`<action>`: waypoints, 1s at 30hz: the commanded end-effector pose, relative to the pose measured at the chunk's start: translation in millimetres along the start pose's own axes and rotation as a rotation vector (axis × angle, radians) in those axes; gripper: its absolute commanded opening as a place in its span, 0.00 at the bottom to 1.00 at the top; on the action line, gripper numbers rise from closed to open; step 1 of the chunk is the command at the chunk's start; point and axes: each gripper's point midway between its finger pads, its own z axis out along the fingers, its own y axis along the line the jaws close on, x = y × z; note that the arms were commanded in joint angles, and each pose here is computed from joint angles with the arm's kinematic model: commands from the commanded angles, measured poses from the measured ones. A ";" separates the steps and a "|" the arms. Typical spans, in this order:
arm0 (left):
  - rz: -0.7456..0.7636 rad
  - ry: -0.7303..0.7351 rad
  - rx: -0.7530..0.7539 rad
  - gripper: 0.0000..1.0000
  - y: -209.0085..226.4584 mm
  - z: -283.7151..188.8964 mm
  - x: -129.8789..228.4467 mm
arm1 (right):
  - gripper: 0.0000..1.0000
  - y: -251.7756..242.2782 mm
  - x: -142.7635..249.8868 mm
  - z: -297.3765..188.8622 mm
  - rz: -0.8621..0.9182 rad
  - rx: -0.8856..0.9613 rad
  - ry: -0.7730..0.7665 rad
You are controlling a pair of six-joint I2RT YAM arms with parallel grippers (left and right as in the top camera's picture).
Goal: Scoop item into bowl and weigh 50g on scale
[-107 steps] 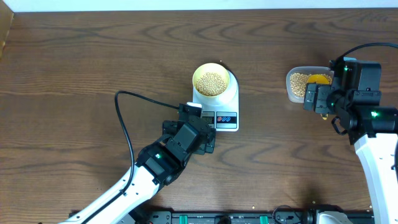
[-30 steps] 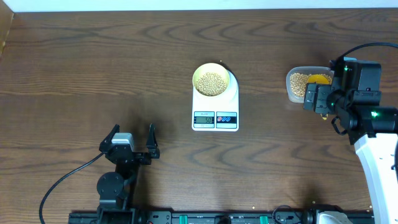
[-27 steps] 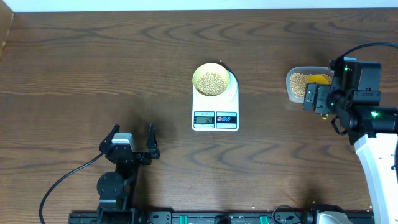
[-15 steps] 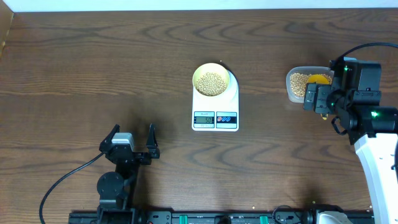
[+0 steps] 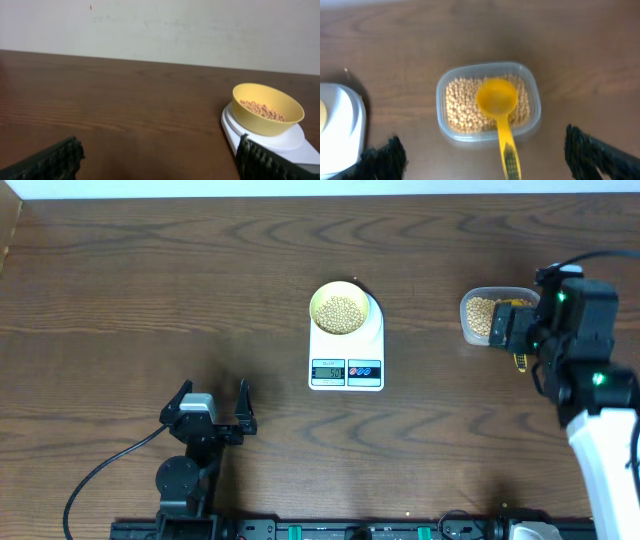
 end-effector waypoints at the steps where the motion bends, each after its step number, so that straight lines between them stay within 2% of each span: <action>1: 0.006 0.056 0.000 1.00 1.1 0.6 16.1 | 0.99 0.6 14.9 1.4 0.040 -0.010 -0.101; 8: 0.006 0.057 0.000 1.00 1.1 0.6 16.2 | 0.99 -1.4 49.7 4.2 0.080 -0.035 -0.359; 16: 0.006 0.057 0.000 1.00 1.1 0.6 16.2 | 0.99 -5.8 103.8 -9.3 0.093 -0.052 -0.544; 30: 0.006 0.057 0.000 1.00 1.1 0.6 16.2 | 0.99 -8.8 123.2 -22.7 0.091 -0.044 -0.513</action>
